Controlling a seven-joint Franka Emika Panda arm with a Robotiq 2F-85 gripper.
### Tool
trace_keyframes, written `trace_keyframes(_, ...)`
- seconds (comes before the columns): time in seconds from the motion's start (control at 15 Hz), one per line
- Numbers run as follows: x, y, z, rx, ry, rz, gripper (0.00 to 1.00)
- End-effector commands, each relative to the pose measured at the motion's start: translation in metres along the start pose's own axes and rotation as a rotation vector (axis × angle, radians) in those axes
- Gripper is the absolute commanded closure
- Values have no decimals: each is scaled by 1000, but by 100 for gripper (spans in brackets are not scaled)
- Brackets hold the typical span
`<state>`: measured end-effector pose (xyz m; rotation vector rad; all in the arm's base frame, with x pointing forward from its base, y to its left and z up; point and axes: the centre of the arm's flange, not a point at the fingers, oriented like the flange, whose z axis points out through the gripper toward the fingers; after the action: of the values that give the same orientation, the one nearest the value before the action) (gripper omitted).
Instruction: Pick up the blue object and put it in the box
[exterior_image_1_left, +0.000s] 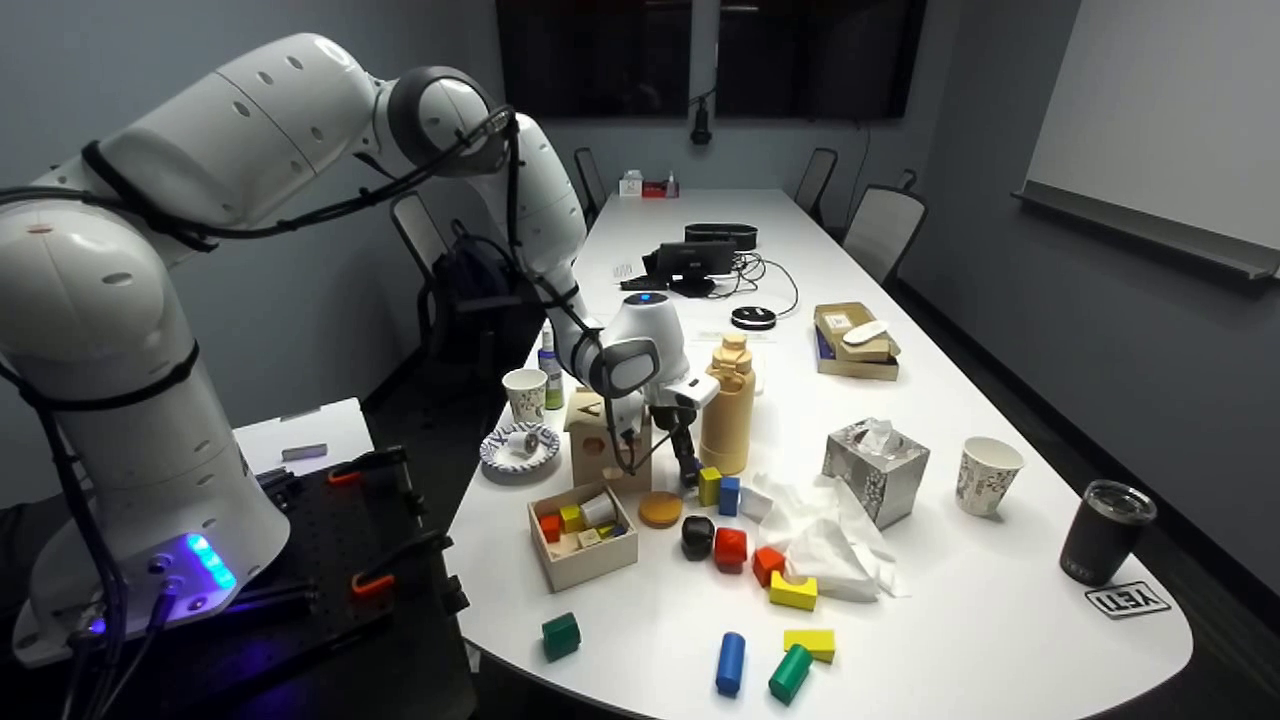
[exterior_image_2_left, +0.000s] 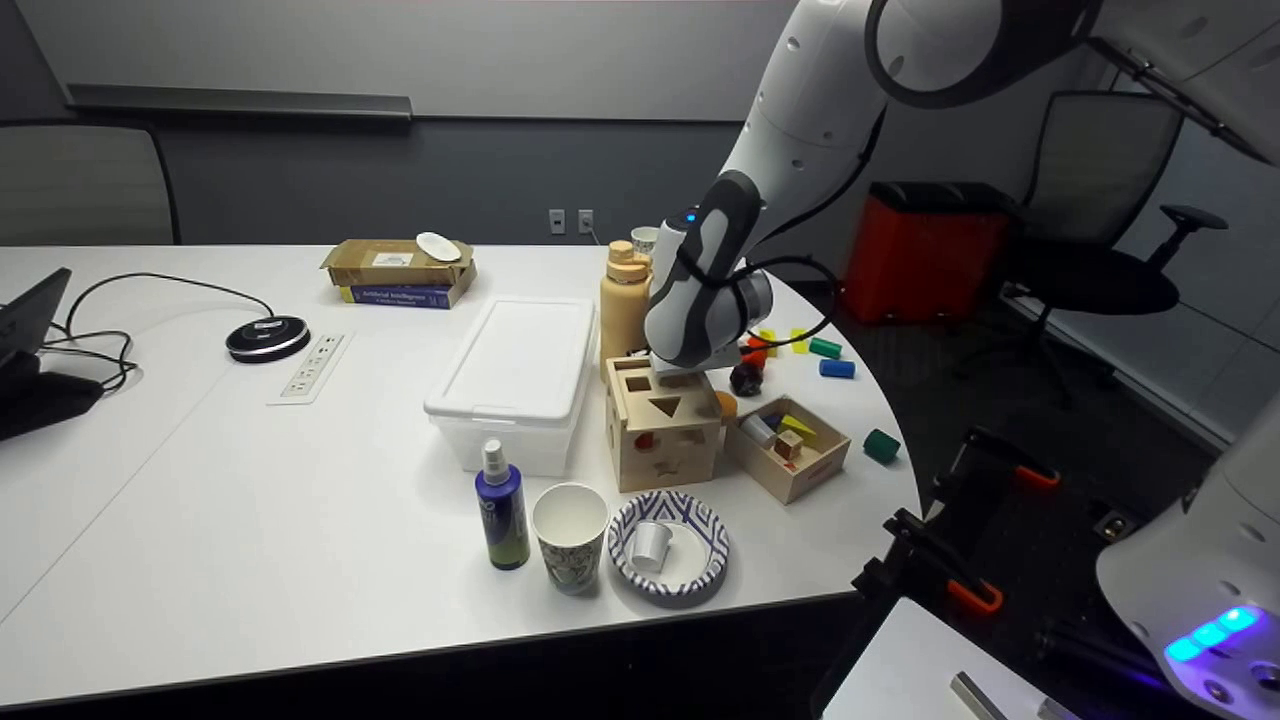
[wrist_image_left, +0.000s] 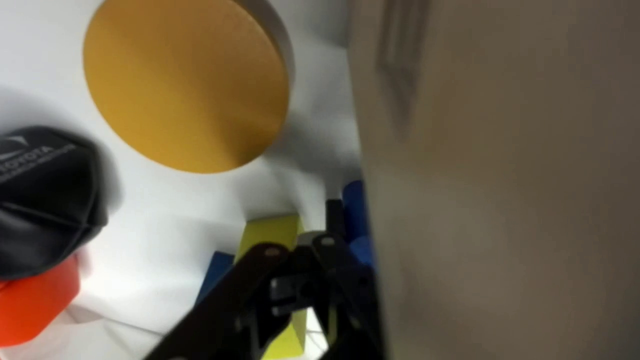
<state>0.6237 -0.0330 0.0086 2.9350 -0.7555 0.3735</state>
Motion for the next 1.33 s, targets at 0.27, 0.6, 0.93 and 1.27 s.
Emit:
trace_keyframes(0.27, -5, -5, -7, 5, 6, 6, 84)
trace_keyframes(0.6, -6, -15, -45, 15, -1, 19, 84)
trace_keyframes(0.93, -8, -23, -96, -5, 64, 36, 84)
trace_keyframes(1.27, -18, -31, -155, -39, 98, 63, 84)
